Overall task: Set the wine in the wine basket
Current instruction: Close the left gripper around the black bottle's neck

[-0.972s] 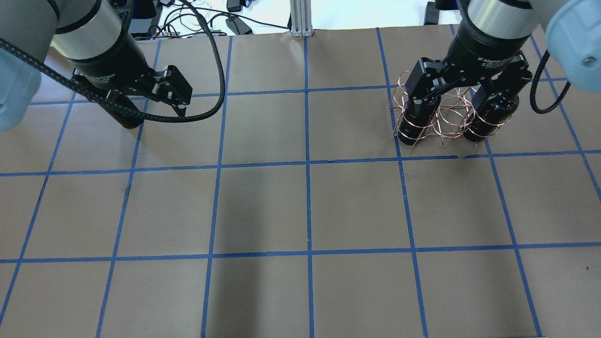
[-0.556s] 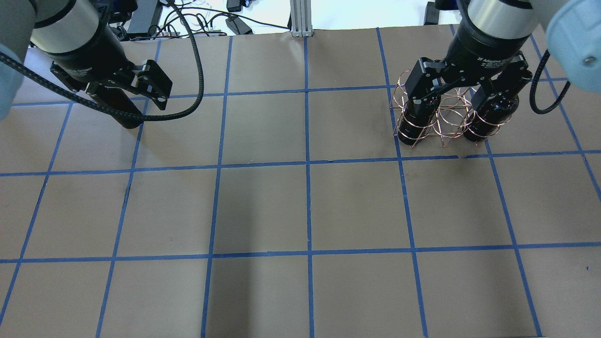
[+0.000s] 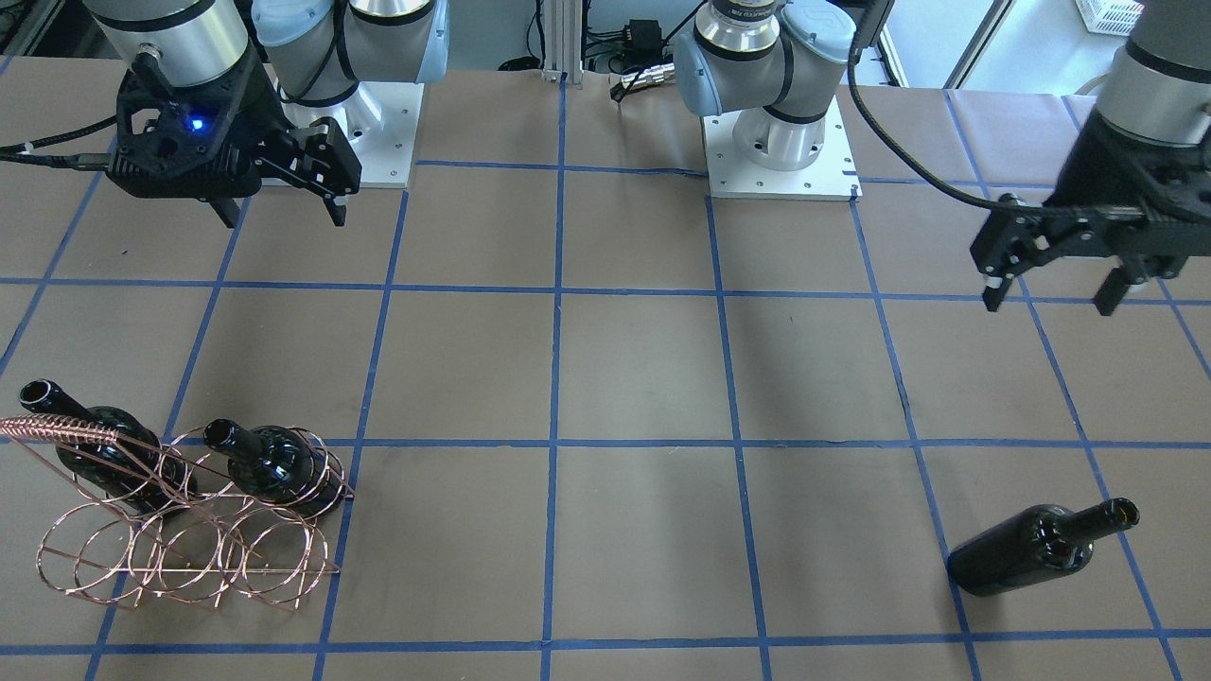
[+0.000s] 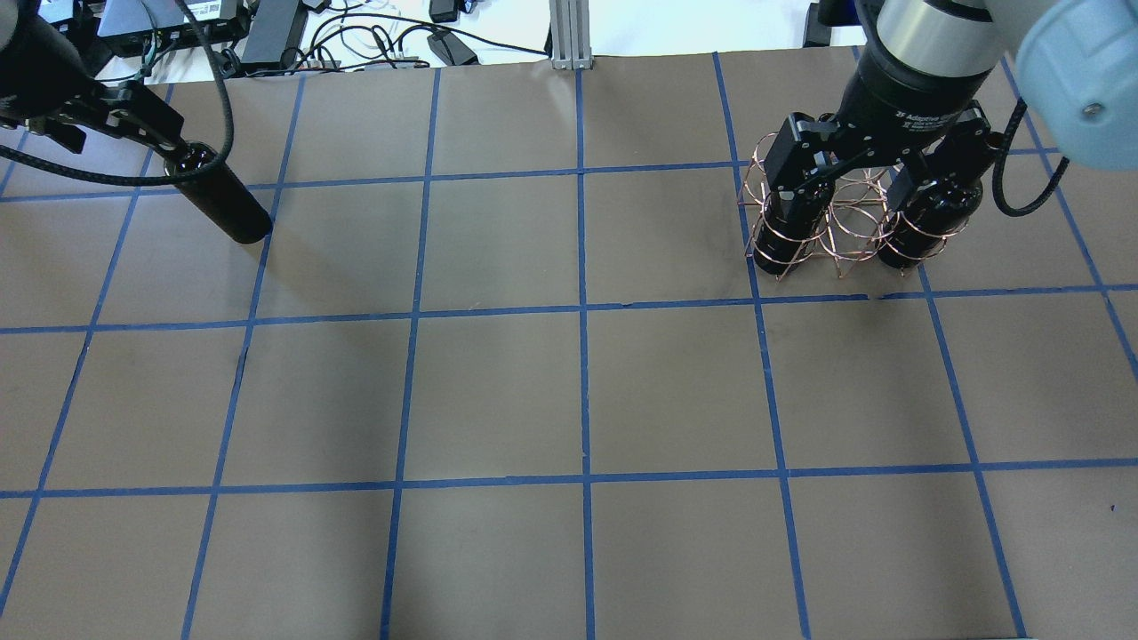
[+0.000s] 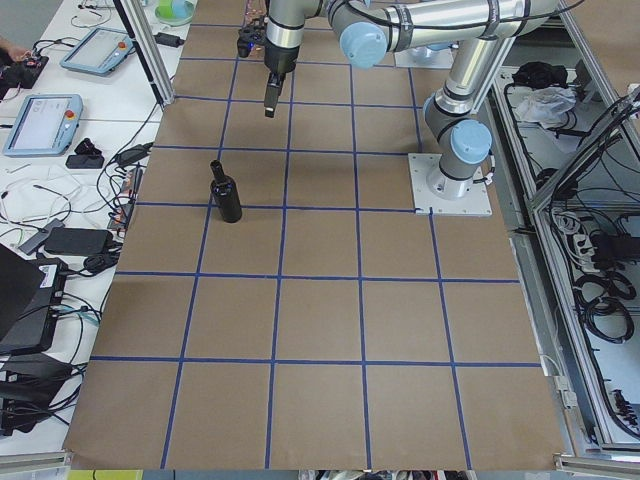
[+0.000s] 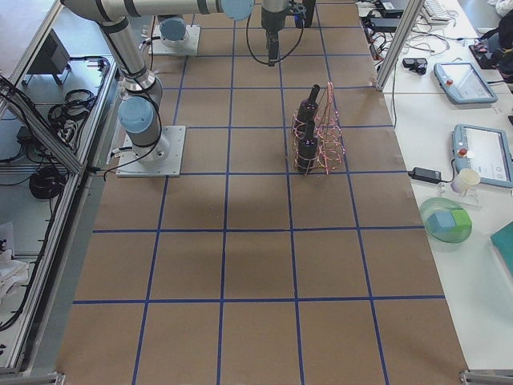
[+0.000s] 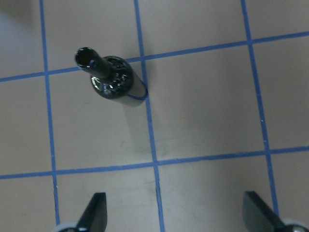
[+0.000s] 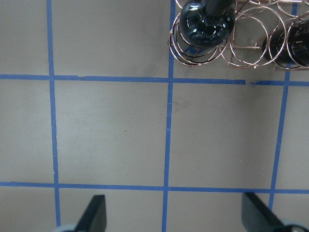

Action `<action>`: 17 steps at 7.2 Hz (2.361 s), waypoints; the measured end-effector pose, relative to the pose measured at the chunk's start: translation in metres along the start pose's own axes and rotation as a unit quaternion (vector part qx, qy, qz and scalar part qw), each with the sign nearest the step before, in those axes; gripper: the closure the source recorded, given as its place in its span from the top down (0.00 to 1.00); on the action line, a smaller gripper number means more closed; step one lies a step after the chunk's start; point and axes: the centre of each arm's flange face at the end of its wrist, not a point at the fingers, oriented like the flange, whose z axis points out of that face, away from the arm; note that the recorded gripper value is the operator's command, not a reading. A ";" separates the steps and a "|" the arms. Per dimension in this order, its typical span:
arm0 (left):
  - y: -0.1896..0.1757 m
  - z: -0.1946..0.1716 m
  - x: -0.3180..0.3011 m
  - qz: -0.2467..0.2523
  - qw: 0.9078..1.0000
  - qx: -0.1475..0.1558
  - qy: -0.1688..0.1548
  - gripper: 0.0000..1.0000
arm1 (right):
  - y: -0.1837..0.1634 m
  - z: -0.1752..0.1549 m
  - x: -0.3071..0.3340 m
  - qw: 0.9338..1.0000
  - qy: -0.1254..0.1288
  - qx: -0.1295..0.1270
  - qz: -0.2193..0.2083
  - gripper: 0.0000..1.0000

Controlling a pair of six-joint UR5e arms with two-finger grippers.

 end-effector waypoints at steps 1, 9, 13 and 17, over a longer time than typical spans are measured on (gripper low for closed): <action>-0.010 0.018 -0.028 -0.016 1.000 0.018 -0.014 1.00 | -0.004 0.007 0.000 1.000 0.000 -0.008 0.000 1.00; -0.065 0.143 -0.090 -0.046 0.992 0.114 0.028 0.91 | -0.005 0.009 0.001 1.000 -0.006 -0.008 0.007 1.00; -0.064 0.162 -0.083 -0.046 0.993 0.100 0.039 0.59 | 0.000 -0.001 -0.001 1.000 -0.009 0.007 0.003 1.00; -0.062 0.166 -0.081 -0.044 0.994 0.093 0.042 0.44 | 0.001 -0.004 0.001 1.000 -0.003 0.014 0.004 1.00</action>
